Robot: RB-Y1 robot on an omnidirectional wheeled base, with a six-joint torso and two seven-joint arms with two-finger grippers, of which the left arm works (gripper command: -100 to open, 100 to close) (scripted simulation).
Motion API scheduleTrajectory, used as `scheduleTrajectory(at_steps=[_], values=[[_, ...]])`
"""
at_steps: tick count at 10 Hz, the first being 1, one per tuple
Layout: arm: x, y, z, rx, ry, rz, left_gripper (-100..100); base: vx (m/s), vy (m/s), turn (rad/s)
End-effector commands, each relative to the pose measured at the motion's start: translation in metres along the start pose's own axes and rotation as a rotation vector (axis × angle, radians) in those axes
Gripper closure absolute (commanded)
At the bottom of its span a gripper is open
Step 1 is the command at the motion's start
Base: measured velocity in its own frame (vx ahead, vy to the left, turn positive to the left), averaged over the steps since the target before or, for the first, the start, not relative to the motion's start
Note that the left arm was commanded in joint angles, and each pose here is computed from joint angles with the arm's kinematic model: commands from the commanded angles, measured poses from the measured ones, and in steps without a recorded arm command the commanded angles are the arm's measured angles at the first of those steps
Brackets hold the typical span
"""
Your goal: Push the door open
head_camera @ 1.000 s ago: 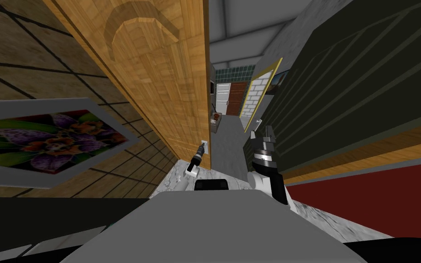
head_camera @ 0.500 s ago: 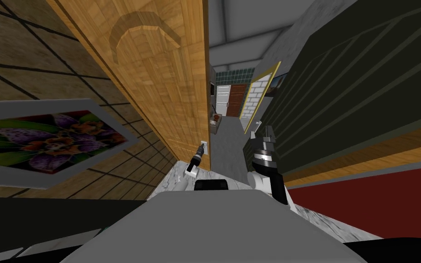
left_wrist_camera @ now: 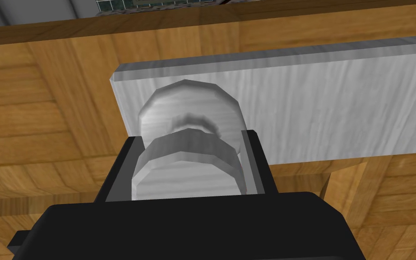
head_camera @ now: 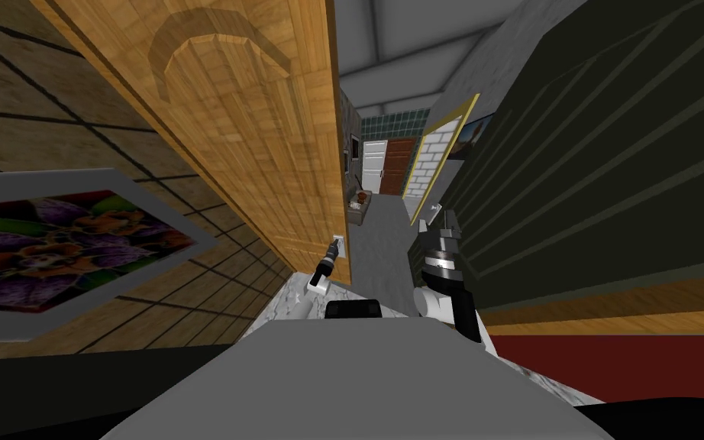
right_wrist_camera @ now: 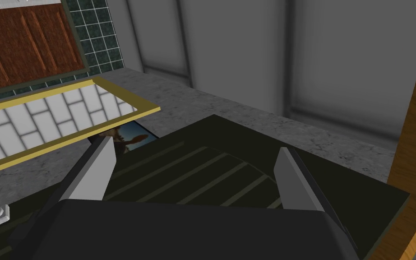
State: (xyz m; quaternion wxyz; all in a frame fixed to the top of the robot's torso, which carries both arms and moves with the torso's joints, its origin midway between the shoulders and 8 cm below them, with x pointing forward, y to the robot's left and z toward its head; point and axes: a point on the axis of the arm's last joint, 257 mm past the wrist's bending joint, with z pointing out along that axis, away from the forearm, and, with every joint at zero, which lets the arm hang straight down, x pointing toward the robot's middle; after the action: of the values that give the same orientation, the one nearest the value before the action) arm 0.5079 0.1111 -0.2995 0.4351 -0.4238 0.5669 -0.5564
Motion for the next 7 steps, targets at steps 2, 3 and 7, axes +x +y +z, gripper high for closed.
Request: scheduleTrajectory(at_steps=[2,3,7], values=[[-0.021,-0.004,0.0047,0.011,-0.035,0.014,100,0.144,-0.112,0.059],[-0.030,-0.004,0.0055,0.010,-0.052,0.018,100,0.145,-0.106,0.043],[-0.049,-0.004,0.0069,0.008,-0.087,0.023,100,0.114,-0.097,0.053]])
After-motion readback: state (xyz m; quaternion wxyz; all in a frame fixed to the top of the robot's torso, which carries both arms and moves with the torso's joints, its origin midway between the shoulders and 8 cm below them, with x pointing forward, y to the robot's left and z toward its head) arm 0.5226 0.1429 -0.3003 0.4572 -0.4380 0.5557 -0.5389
